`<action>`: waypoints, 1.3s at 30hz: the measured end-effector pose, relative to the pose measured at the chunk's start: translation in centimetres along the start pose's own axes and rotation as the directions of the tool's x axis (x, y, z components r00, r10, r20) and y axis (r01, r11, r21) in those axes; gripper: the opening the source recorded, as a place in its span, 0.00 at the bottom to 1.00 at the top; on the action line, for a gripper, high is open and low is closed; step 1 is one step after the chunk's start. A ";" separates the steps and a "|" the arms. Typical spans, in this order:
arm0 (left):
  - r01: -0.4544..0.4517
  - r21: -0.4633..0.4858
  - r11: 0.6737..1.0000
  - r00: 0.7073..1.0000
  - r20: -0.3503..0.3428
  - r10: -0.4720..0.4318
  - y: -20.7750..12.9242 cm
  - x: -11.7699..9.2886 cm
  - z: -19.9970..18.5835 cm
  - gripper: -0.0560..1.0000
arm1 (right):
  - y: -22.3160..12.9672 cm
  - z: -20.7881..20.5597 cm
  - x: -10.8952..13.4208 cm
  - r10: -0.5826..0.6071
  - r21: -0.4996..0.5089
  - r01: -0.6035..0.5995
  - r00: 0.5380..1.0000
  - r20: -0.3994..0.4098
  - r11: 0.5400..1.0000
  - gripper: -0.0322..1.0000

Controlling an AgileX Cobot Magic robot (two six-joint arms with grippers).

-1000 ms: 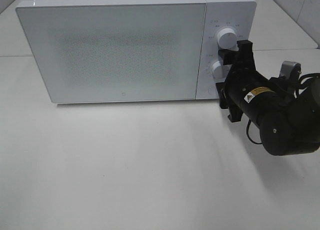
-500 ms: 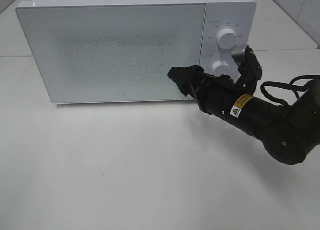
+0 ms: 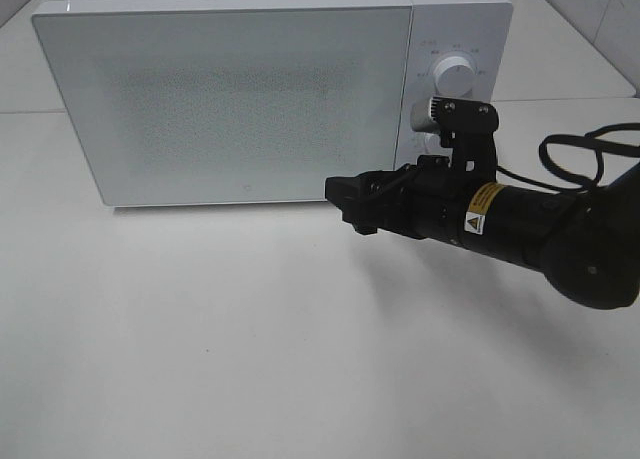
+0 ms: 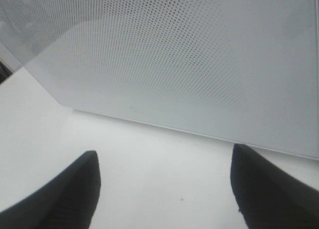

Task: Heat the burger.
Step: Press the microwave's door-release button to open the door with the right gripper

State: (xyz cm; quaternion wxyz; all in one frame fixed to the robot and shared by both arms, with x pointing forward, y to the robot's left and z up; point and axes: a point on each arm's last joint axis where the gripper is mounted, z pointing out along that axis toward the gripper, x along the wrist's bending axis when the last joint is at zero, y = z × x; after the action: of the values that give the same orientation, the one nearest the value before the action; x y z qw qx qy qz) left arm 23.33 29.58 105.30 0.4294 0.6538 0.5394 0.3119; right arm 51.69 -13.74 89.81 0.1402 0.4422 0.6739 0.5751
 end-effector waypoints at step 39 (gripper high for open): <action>0.000 0.000 1.000 1.000 0.000 0.000 0.0 0.0 0.0 0.05 | 9.1 -7.8 -6.4 -0.074 0.624 -0.409 0.796 0.601 0.666 0.64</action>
State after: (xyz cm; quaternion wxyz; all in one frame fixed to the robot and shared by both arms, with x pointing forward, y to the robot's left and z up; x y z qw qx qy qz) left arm 23.33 29.58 105.30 0.4294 0.6538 0.5394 0.3119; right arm 53.89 -24.19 98.30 0.0943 0.6765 0.7225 0.1068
